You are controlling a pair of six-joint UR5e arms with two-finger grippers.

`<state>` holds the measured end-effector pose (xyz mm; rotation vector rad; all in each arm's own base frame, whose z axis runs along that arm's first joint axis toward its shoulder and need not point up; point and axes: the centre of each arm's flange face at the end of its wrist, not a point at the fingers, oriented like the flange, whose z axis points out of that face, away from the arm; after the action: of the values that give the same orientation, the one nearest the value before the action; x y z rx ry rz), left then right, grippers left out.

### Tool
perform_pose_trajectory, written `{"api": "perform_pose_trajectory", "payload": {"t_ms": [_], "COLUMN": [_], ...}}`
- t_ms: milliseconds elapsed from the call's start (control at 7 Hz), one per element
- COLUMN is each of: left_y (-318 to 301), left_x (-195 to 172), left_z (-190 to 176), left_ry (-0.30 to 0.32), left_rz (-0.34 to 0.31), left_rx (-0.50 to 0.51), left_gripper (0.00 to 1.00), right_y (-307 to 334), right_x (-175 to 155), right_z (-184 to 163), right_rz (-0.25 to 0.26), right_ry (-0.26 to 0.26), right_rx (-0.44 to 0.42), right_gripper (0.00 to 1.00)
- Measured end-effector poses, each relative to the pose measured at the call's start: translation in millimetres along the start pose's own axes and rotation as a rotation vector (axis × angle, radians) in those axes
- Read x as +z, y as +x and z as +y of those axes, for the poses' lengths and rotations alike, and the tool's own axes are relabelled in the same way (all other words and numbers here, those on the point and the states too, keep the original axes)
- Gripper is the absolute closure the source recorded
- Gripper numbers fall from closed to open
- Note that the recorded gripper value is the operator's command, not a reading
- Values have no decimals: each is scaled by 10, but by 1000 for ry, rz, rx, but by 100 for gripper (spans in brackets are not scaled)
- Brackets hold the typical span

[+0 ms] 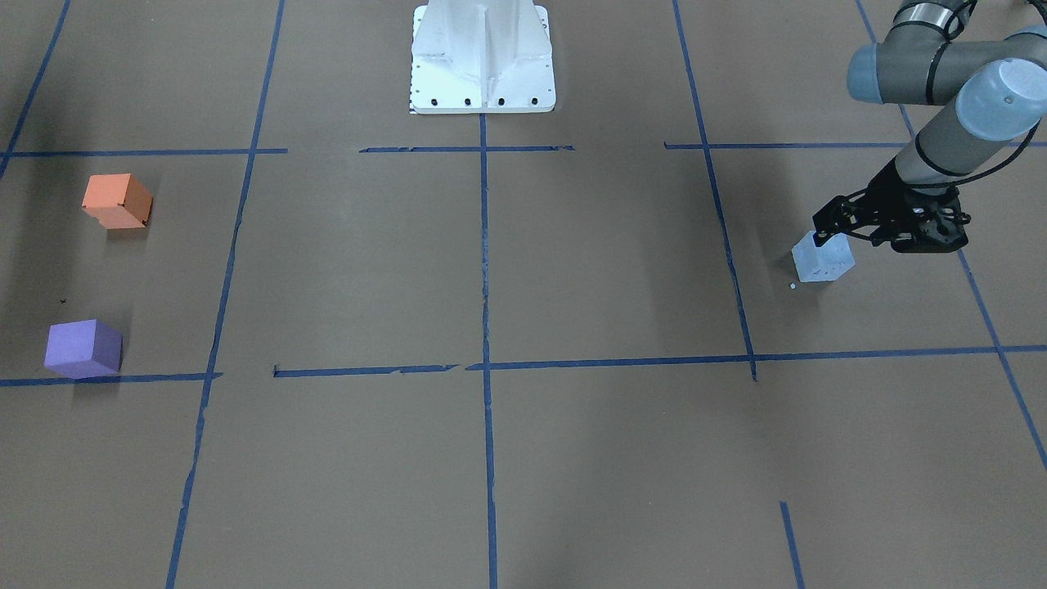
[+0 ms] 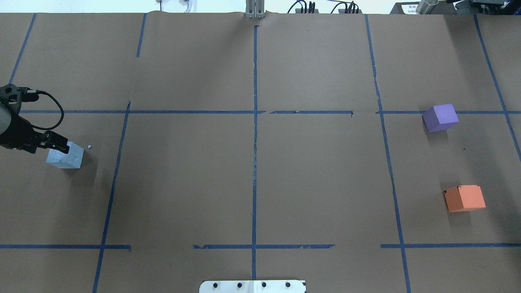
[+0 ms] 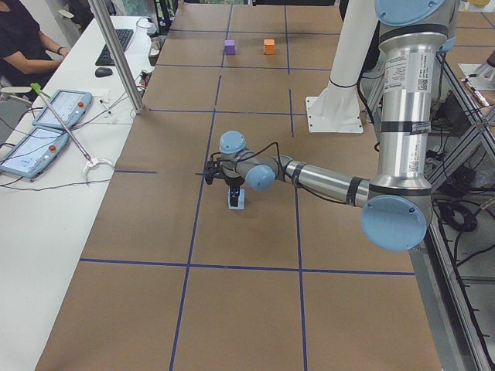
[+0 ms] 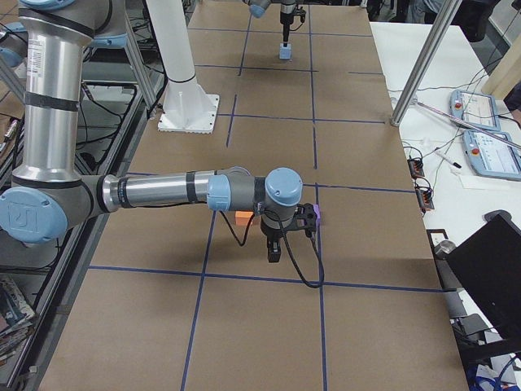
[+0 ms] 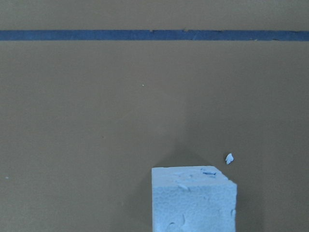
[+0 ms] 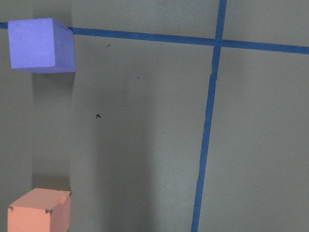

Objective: Place blue block between orange and purple blocks
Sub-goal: 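Lower the left gripper onto the light blue cube and grasp it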

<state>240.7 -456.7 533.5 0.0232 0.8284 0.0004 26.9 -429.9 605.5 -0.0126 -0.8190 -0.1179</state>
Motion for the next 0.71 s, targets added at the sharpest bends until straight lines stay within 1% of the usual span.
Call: {"api": "perform_pose_trajectory", "payload": {"t_ms": [286,429,571,714], "left_y": [79,103,136,174], "left_x": [159,295,405,462], "left_z": [18,20,-32,-81], "left_ry": [-23,-42,-53,-60], "left_rz": [-10,-20,-27,-28], "left_rx": [15,22,24,23], "left_gripper": [2,27,90,100], "right_y": [2,8,12,12], "right_x": [4,10,14,14], "right_z": [1,2,3,3], "right_rz": [-2,-2,-2,-2], "right_ry": [-1,-2,-3,-3], "right_rx": [-3,-2,-1,-1], "right_gripper": [0,0,0,0]}}
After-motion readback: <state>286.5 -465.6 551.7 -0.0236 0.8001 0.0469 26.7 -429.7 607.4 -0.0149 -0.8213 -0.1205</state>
